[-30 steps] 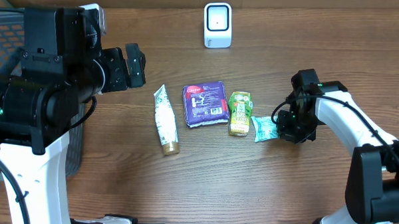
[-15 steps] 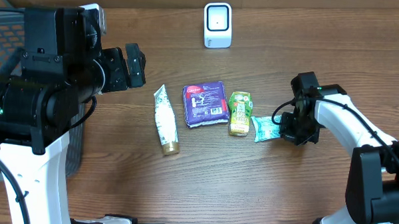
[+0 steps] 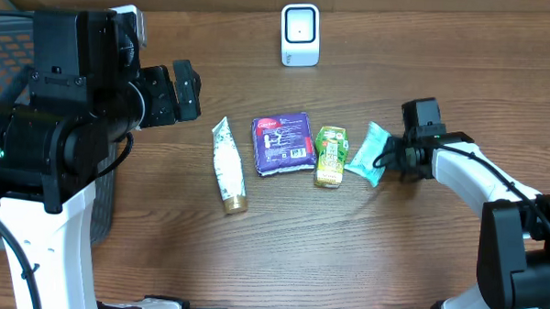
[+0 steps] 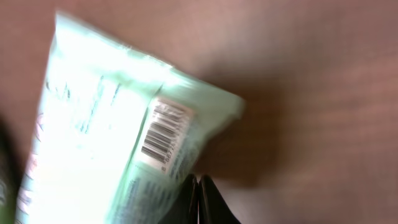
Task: Scan the item barcode
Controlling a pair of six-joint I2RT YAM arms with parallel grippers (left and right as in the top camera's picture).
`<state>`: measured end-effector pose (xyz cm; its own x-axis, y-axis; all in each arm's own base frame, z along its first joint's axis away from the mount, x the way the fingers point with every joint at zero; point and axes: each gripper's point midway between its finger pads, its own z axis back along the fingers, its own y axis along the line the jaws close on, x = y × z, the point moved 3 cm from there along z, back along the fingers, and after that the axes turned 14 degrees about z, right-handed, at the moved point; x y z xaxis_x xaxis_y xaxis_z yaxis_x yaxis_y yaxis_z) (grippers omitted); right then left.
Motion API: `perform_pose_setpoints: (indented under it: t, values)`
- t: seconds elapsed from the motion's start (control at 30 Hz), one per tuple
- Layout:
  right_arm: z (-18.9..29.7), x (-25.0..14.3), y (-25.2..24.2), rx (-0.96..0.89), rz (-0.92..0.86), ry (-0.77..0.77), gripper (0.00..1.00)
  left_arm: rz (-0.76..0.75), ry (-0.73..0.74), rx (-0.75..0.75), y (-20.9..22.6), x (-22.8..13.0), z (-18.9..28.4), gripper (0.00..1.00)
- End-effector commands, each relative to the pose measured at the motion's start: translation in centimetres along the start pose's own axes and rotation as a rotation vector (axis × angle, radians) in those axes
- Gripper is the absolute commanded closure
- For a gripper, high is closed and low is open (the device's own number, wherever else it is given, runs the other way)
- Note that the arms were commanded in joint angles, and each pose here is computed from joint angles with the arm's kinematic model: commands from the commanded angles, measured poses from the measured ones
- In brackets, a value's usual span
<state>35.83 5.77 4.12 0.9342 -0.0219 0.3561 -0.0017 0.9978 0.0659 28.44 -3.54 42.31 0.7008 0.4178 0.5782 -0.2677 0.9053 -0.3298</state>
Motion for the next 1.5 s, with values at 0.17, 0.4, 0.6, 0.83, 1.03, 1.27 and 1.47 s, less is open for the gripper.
perform_pose_setpoints:
  t: [0.17, 0.4, 0.6, 0.83, 1.03, 1.27, 1.47]
  values:
    - [2.1, 6.0, 3.0, 0.186, 0.029, -0.233, 0.87, -0.012, -0.008, 0.009, 0.1, 0.3, -0.1, 0.0]
    - [4.3, 5.4, 5.4, 0.331, 0.081, -0.105, 0.54, -0.012, -0.008, 0.009, 0.1, 0.3, -0.1, 0.0]
    - [5.1, 3.5, 7.2, 0.481, 0.061, -0.001, 0.96, -0.012, -0.008, 0.009, 0.1, 0.3, -0.1, 0.0]
    - [3.3, 1.7, 6.4, 0.425, -0.063, 0.05, 0.96, -0.012, -0.008, 0.009, 0.1, 0.3, -0.1, 0.0]
    - [2.1, 0.4, 7.5, 0.437, -0.033, 0.058, 0.96, -0.012, -0.008, 0.009, 0.1, 0.3, -0.1, 0.0]
    - [0.7, -0.2, 7.1, 0.357, -0.073, 0.087, 0.96, -0.012, -0.008, 0.009, 0.1, 0.3, -0.1, 0.0]
    - [0.7, -0.5, 7.2, 0.354, -0.073, 0.101, 0.96, -0.012, -0.008, 0.009, 0.1, 0.3, -0.1, 0.0]
